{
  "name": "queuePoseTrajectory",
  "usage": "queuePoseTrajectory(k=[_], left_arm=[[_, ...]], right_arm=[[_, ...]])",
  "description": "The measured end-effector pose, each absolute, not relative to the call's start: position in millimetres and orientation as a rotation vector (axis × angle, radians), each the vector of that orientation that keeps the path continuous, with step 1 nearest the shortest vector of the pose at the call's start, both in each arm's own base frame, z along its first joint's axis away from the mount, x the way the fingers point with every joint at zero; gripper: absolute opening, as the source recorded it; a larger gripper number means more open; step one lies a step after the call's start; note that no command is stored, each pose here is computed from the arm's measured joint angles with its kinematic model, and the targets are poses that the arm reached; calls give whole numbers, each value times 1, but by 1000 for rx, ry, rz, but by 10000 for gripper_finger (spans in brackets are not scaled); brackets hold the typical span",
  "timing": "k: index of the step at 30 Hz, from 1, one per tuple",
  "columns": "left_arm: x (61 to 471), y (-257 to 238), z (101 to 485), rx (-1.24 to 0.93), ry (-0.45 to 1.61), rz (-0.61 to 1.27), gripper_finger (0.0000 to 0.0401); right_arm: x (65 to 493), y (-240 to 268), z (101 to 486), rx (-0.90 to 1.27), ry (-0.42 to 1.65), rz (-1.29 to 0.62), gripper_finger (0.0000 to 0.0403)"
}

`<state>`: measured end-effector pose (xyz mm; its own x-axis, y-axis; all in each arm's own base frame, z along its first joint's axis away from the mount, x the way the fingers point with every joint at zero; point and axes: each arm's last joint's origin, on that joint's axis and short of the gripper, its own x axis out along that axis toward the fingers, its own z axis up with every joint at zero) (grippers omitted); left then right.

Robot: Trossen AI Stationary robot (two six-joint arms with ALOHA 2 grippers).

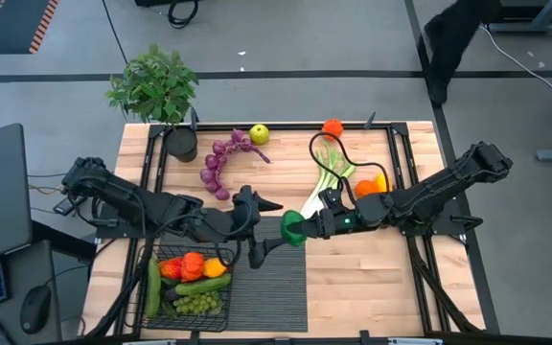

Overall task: Build produce basket
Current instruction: Put the green lime into the wire basket

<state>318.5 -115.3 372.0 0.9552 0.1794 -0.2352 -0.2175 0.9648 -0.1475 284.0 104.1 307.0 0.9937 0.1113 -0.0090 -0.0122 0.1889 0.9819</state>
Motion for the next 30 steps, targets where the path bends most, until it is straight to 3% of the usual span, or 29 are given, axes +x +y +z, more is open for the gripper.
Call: queuePoseTrajectory(k=[7,14,18,25,30], left_arm=[[318,-116,373,-65,240,132,392],[313,-131,370,271,268,-11,392],[313,-132,371,359,261,-31,392],[314,-129,373,385,248,-21,392],[318,-127,379,225,183,-31,392]], right_arm=[[284,105,307,1380,181,203,297],[284,107,312,1471,238,327,297],[284,106,314,1475,217,340,297],[283,109,315,1477,232,376,297],[282,110,315,1487,256,394,297]])
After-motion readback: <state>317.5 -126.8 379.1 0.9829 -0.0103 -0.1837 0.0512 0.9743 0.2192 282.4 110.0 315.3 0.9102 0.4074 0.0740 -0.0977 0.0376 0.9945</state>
